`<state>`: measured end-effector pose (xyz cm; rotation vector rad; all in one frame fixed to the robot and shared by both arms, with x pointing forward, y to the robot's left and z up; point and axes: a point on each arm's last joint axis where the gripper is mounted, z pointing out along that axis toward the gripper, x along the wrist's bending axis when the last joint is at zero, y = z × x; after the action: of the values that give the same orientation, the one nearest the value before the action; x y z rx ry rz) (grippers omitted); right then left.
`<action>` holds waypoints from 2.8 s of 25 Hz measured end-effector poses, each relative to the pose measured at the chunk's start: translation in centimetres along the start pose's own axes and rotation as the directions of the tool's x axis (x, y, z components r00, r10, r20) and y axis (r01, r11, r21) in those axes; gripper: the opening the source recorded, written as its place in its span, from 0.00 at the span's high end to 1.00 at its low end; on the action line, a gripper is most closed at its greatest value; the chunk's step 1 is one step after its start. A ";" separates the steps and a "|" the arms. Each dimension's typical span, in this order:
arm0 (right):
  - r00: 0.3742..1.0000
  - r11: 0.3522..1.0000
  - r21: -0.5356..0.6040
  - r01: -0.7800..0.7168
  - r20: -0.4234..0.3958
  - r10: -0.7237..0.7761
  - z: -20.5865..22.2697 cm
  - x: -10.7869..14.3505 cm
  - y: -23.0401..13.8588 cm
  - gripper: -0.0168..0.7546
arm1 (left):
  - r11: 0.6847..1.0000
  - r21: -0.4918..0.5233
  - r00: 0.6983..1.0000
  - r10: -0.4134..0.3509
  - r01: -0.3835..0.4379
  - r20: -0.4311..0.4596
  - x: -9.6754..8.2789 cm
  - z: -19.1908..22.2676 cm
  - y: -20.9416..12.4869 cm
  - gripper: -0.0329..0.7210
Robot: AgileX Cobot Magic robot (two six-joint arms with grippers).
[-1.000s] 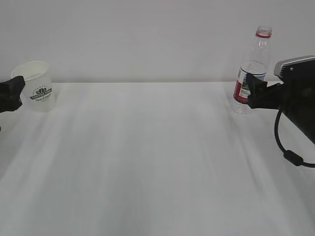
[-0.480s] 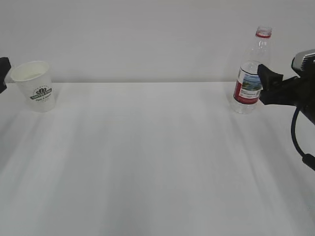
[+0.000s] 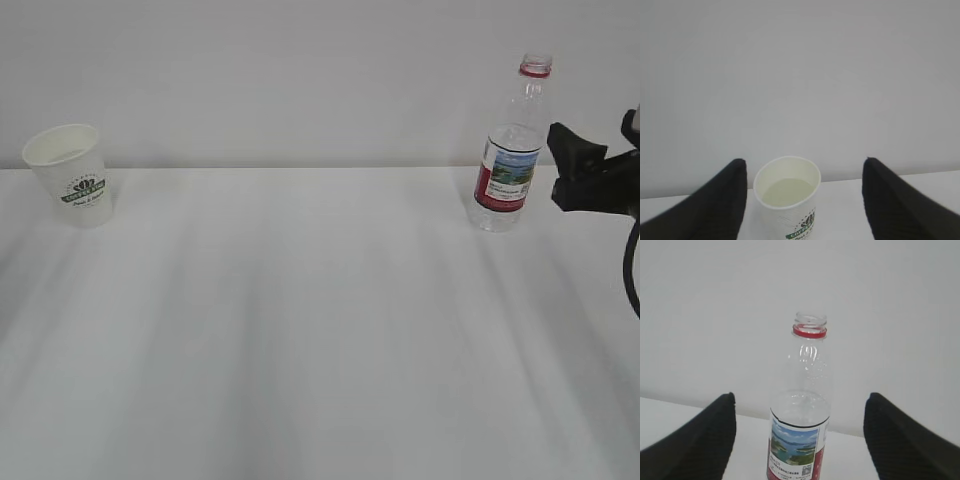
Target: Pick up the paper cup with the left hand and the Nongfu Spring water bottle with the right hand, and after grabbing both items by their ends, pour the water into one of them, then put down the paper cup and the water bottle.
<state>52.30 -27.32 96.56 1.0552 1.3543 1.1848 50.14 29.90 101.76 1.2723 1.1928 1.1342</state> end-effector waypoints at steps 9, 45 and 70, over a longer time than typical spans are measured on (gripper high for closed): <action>1.000 1.000 -0.026 0.002 0.006 -0.002 -0.9 -0.3 2.2 0.21 | 1.000 -0.010 1.000 0.015 -0.015 -0.011 -0.1 -1.9 2.2 0.26; 0.999 0.999 0.024 0.045 -0.010 -0.045 -7.0 -0.9 8.8 0.21 | 1.000 0.011 0.996 -0.005 0.006 -0.089 -0.3 -12.4 7.4 0.27; 1.000 0.942 0.336 0.000 -0.004 0.002 -13.8 -1.2 9.1 0.21 | 0.928 0.358 0.990 -0.059 0.102 -0.130 -0.3 -13.5 6.8 0.27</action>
<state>38.64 -28.80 105.93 1.2922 1.5964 0.9750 36.96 30.57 109.20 1.4315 1.5842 0.9648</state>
